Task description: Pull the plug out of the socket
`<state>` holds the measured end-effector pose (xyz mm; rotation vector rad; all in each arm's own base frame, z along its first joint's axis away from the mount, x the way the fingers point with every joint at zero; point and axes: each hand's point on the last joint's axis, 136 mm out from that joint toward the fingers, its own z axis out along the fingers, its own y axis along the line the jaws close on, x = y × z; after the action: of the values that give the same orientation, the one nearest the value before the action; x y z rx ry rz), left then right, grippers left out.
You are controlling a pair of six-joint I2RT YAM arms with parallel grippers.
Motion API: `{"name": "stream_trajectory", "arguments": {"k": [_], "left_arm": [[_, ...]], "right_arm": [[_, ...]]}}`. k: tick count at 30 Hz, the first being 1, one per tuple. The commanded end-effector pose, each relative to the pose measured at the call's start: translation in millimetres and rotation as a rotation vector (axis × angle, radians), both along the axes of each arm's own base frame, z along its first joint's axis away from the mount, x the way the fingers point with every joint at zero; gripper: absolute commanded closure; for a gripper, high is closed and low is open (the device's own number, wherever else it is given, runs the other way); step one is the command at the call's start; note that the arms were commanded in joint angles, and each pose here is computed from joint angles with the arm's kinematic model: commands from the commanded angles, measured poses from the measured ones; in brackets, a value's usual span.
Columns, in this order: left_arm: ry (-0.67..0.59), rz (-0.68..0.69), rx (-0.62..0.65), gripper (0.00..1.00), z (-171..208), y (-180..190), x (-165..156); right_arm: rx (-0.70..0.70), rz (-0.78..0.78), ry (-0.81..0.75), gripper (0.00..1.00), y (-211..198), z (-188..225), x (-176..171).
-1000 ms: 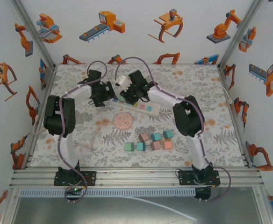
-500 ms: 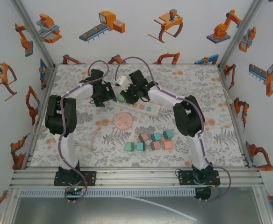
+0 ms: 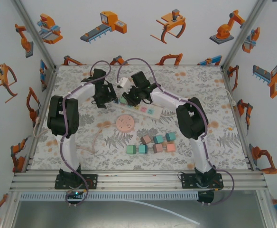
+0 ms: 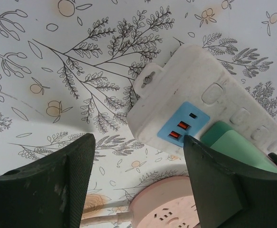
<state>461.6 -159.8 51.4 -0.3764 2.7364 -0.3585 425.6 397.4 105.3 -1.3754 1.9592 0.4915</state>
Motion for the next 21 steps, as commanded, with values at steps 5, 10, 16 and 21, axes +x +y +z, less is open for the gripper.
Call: {"name": "stream_trajectory", "arguments": {"k": [5, 10, 16, 21], "left_arm": [[0.154, 0.040, 0.121, 0.31, -41, 25, -25], [0.152, 0.046, 0.125, 0.31, -40, 26, -24], [0.154, 0.053, 0.123, 0.30, -40, 27, -24], [0.148, 0.059, 0.113, 0.30, -37, 26, -23]], "right_arm": [[0.142, 0.025, -0.110, 0.80, 7, 76, 2], [0.221, -0.003, -0.089, 0.81, 5, 94, 7], [0.237, -0.020, -0.111, 0.82, -1, 101, 9], [0.239, -0.017, -0.143, 0.84, -6, 109, 9]]}}
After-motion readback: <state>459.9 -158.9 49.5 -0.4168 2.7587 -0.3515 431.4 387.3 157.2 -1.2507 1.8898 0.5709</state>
